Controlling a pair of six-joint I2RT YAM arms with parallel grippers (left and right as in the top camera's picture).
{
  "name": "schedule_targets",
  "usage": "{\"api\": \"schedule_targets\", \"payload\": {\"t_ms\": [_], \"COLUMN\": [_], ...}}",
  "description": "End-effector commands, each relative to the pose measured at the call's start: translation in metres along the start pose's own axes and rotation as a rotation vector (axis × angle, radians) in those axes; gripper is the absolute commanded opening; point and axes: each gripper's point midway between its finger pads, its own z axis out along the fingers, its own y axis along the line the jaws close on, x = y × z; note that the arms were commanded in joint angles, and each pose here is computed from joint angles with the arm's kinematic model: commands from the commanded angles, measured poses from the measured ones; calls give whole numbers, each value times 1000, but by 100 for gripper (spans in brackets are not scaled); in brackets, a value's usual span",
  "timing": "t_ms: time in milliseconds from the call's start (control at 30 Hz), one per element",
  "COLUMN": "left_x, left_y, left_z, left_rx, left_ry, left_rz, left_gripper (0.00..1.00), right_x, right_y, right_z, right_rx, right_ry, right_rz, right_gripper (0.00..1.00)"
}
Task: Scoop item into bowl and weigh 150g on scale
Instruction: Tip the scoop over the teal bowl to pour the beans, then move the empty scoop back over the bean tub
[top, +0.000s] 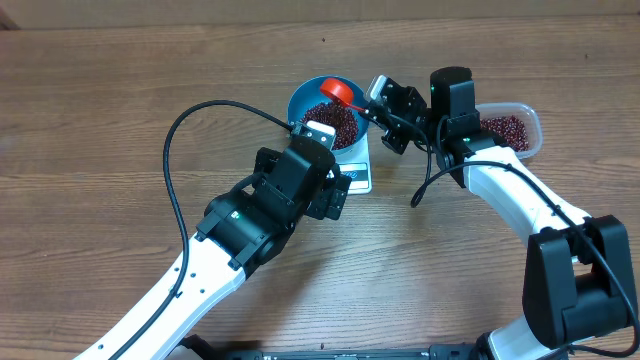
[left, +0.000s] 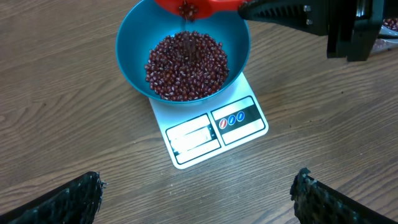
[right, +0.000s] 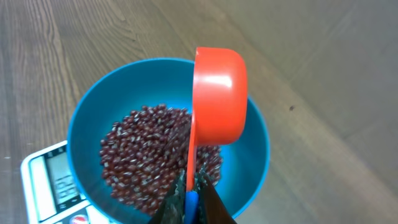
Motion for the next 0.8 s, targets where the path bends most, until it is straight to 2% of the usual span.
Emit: {"api": "schedule_targets", "payload": {"t_ms": [0,400,467,567,633,767], "left_x": [-1,-1,-1,-1,-1,-1], "left_y": [3,3,3,3,3,3], "left_z": [-2,-2,-2,-2,-2,-2], "left_rx": [-11,-11,-11,-11,-11,-11], "left_ry": [-10,-10,-10,-10,-10,-10], "left_rz": [-8,-8,-8,-9,-8,-8], "left_gripper": [100,100,100,99,100,100], "right_x": [-6,-30,-32,-25,-18,-5], "right_y": [-5,-12,-18,-49,-61,-75], "right_z": [0,-19,-25,-46,-60,-89], "right_rx": [19,60,86,228,289,347], "right_ry": [-17,-57,-56,-19,8,47], "right_rz": [-74,-92,-51,156,229,279], "right_gripper": [4,4,4,4,4,4]}}
